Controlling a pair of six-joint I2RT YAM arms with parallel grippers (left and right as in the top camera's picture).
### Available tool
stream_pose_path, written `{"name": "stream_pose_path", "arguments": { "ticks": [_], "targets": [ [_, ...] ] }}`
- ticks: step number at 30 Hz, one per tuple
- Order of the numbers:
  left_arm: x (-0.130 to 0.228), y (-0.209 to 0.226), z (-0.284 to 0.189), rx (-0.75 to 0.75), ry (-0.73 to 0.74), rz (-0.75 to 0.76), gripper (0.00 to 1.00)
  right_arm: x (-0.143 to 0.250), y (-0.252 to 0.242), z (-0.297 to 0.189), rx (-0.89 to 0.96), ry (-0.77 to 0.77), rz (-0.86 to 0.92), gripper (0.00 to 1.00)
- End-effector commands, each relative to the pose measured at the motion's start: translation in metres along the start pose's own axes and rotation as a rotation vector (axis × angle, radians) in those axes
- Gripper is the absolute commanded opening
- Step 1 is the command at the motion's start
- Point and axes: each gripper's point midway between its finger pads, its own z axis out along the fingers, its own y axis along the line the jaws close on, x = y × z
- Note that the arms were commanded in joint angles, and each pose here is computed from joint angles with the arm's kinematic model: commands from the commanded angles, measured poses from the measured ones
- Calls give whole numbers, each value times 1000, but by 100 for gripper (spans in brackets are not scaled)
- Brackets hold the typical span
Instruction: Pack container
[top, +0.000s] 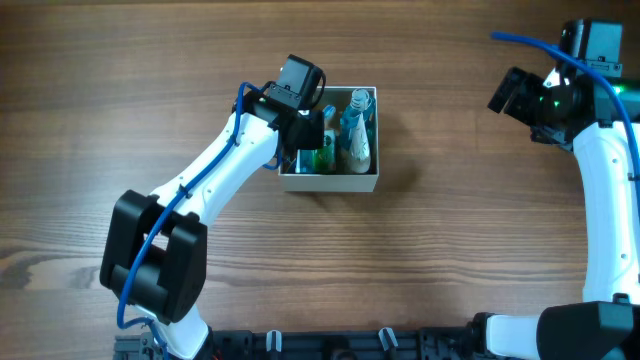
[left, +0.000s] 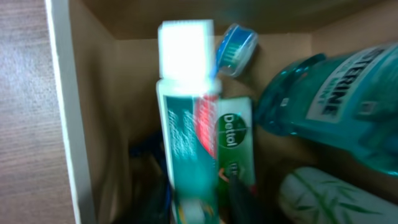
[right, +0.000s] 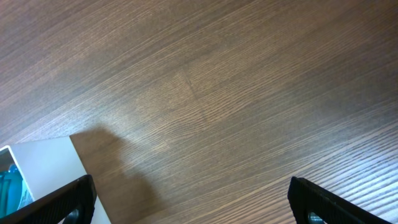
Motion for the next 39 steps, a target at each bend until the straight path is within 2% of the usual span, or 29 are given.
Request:
{"name": "stream_pose_path", "arguments": {
  "ticks": [1, 2, 5, 7, 12, 18, 22, 30, 39],
  "targets": [
    [-12, 3, -14, -7, -48, 4, 67, -3, 1, 2, -4, 1, 10, 100],
    [-14, 2, -21, -3, -59, 3, 72, -3, 1, 2, -4, 1, 11, 100],
    [-26, -2, -52, 21, -117, 2, 76, -3, 1, 2, -4, 1, 11, 100],
    [-33, -5, -79, 39, -165, 1, 100, -3, 1, 2, -4, 1, 11, 100],
    [-34, 5, -150, 39, -272, -13, 100, -3, 1, 2, -4, 1, 11, 100],
    [-21, 48, -228, -109, -425, -56, 100, -3, 1, 2, -4, 1, 10, 100],
    [-3, 47, -267, -45, -482, -56, 100, -3, 1, 2, -4, 1, 11, 100],
    [65, 79, -297, -119, -401, -30, 100, -3, 1, 2, -4, 1, 11, 100],
    [92, 102, -340, -133, -545, -63, 100, -3, 1, 2, -4, 1, 11, 100]
  ]
}}
